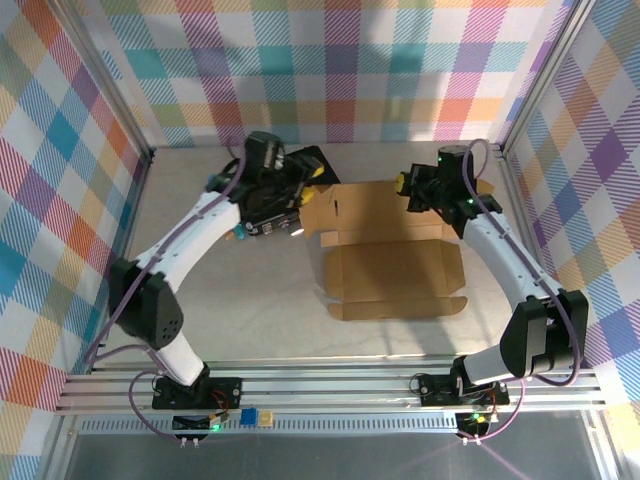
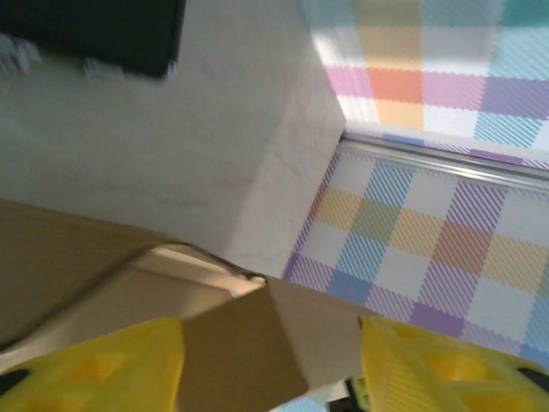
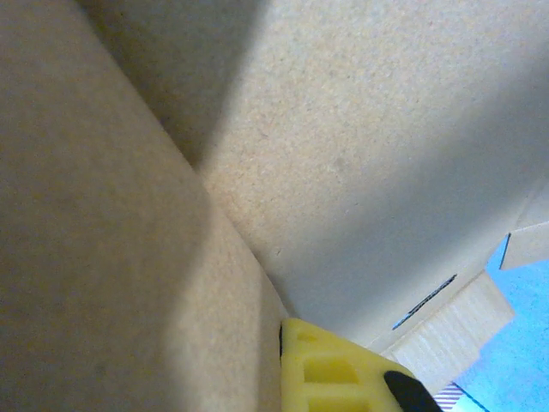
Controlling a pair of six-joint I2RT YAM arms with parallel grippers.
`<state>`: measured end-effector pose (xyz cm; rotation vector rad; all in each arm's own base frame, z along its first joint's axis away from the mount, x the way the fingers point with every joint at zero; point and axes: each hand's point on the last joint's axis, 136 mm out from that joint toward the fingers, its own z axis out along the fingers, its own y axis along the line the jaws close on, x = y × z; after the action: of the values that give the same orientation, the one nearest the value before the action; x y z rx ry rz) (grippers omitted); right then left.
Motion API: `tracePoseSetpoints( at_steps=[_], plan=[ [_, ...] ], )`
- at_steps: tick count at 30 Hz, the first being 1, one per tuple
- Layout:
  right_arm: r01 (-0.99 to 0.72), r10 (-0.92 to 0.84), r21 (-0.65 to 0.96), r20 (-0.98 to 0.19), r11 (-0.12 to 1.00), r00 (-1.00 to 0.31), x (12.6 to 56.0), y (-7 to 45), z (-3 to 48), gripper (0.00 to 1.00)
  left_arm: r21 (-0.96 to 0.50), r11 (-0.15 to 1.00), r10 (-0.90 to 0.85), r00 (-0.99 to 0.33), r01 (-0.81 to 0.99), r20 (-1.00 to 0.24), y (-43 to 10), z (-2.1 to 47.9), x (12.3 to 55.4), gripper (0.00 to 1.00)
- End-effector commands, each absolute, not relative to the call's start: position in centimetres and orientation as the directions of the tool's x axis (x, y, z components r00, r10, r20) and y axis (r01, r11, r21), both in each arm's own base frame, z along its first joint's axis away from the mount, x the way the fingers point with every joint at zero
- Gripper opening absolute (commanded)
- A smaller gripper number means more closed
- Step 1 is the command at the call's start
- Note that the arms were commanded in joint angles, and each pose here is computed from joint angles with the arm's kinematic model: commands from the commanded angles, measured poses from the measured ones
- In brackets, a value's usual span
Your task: Fold the paper box
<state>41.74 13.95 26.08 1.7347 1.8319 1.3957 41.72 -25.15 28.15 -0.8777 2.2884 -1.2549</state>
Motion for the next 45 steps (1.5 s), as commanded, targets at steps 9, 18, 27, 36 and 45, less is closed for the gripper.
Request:
tracePoseSetpoints(
  at_steps=[9, 18, 27, 36, 45],
  plan=[
    [0.650, 0.862, 0.728, 0.456, -0.219, -0.220, 40.3, 12.5, 29.9, 0.00, -0.707, 0.707, -0.358, -0.875, -0.025, -0.327, -19.1, 17.2, 31.2, 0.30],
    [0.695, 0.867, 0.681, 0.467, -0.230, -0.171, 39.5, 11.8, 31.7, 0.00, -0.747, 0.558, -0.309, -0.745, 0.362, -0.592, -25.4, 15.8, 33.9, 0.42],
    [0.709, 0.846, 0.638, 0.521, -0.299, -0.111, 38.6, 11.3, 32.4, 0.00, -0.747, 0.532, -0.406, -0.653, 0.400, -0.639, -27.7, 14.0, 37.5, 0.42],
    [0.695, 0.838, 0.644, 0.535, -0.319, -0.111, 38.7, 10.7, 33.5, 0.00, -0.894, 0.398, -0.658, -0.616, 0.204, -0.433, -26.4, 11.4, 40.9, 0.31],
    [0.691, 0.825, 0.644, 0.552, -0.330, -0.120, 39.7, 10.9, 33.6, 0.00, -0.916, 0.307, -0.587, -0.706, 0.260, -0.397, -30.3, 13.7, 41.4, 0.33]
  ],
)
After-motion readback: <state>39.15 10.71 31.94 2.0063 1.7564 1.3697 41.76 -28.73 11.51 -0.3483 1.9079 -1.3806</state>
